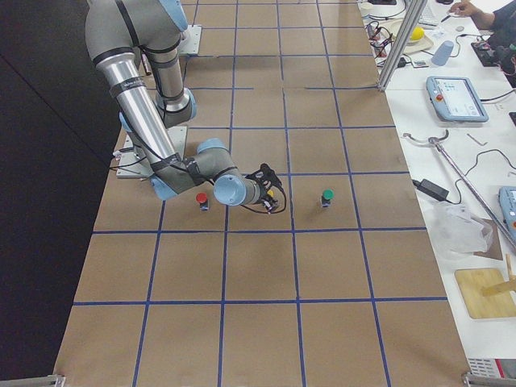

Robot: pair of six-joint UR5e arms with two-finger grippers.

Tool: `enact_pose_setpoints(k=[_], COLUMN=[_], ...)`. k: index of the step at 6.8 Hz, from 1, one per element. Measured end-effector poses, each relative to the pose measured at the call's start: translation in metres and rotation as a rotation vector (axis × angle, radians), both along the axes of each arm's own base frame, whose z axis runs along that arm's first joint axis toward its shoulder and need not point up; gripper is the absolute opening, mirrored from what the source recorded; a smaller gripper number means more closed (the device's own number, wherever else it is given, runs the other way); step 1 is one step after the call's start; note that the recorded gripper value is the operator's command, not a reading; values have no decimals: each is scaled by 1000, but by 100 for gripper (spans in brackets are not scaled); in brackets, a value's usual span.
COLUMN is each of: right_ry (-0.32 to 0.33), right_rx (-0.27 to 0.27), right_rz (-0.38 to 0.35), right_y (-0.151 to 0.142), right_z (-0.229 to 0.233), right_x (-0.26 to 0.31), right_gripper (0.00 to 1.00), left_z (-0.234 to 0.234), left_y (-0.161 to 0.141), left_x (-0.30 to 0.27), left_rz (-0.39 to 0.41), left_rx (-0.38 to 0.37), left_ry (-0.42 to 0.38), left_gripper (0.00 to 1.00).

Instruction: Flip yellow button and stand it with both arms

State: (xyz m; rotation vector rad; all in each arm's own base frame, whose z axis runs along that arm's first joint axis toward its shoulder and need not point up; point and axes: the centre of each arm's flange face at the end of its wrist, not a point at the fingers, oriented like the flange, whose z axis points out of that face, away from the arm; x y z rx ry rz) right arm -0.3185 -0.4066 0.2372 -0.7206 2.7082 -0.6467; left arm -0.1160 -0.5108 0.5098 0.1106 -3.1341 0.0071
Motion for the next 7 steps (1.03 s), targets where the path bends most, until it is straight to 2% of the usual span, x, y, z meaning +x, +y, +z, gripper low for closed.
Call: enact_pose_setpoints(k=[1, 2, 3, 5, 6, 7], right_ry=[41, 69, 99, 129, 150, 180], right_rx=[64, 159, 260, 428, 481, 511], right_rz=[-84, -197, -315, -556, -643, -706], right_y=[-3, -10, -21, -49, -55, -52], right_z=[33, 69, 101, 163, 190, 217], right_x=[5, 21, 49, 136, 188, 242], right_gripper=[100, 100, 100, 100, 100, 100], left_z=[1, 2, 4, 4, 6, 6], left_y=[0, 0, 0, 0, -1, 1], left_x=[0, 0, -1, -1, -1, -2], left_rz=[-1, -1, 0, 0, 1, -3], left_rx=[-2, -5, -8, -9, -11, -8], left_ry=[1, 4, 6, 7, 6, 5], left_gripper=[100, 100, 100, 100, 100, 100])
